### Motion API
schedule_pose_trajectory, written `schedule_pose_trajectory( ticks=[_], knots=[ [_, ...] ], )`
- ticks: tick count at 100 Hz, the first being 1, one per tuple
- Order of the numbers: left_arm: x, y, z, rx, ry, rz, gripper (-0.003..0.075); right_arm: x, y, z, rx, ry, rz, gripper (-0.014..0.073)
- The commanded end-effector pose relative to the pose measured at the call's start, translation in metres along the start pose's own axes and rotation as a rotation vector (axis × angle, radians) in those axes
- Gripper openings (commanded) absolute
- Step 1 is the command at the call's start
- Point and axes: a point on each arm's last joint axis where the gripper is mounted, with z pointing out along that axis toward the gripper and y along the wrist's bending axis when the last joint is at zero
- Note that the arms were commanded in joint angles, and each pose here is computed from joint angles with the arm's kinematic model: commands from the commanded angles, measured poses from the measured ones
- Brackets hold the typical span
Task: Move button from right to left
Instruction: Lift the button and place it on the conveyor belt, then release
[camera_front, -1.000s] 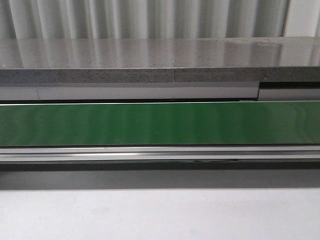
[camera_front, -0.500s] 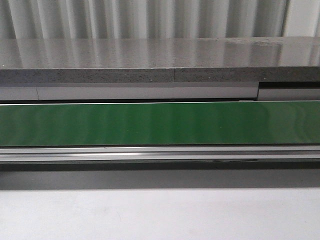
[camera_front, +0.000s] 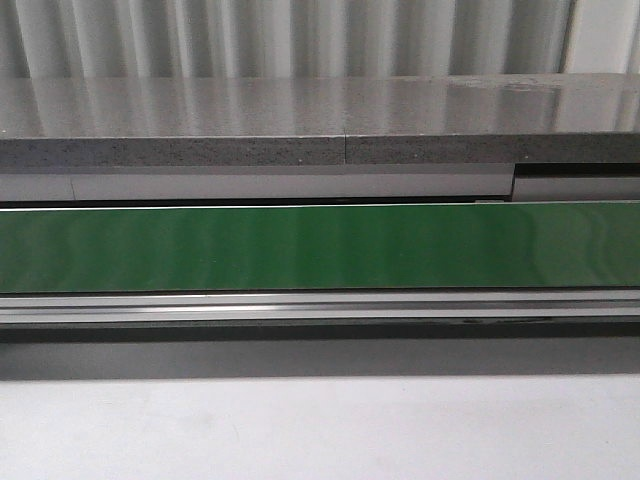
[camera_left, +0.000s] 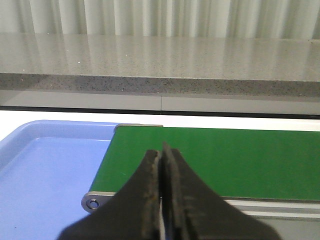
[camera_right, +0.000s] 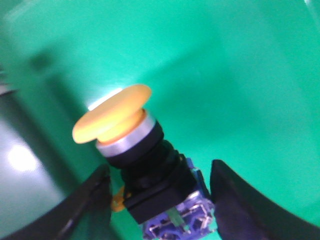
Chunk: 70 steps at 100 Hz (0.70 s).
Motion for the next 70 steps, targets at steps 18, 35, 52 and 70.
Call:
schedule_pose_trajectory(
  ticks=[18,35,52,70],
  knots=[
    [0.000,-0.001,-0.002,0.007,-0.089,-0.006,-0.0020,0.023,0.045,-0.065,-0.077,-0.065,-0.010,-0.0001],
    [0.000,-0.001,-0.002,0.007,-0.089,-0.006,-0.0020,0.043,0.066,-0.050,-0.086,0.001,0.028,-0.0001],
    [0.000,-0.001,-0.002,0.007,-0.089,-0.006,-0.0020,0.047,0.069,-0.037,-0.085,0.014,0.043,-0.0001],
    [0.000,0.000,-0.002,0.003,-0.089,-0.006,-0.0020,0.046,0.072,-0.022,-0.071,0.048,0.039,0.0040]
  ],
)
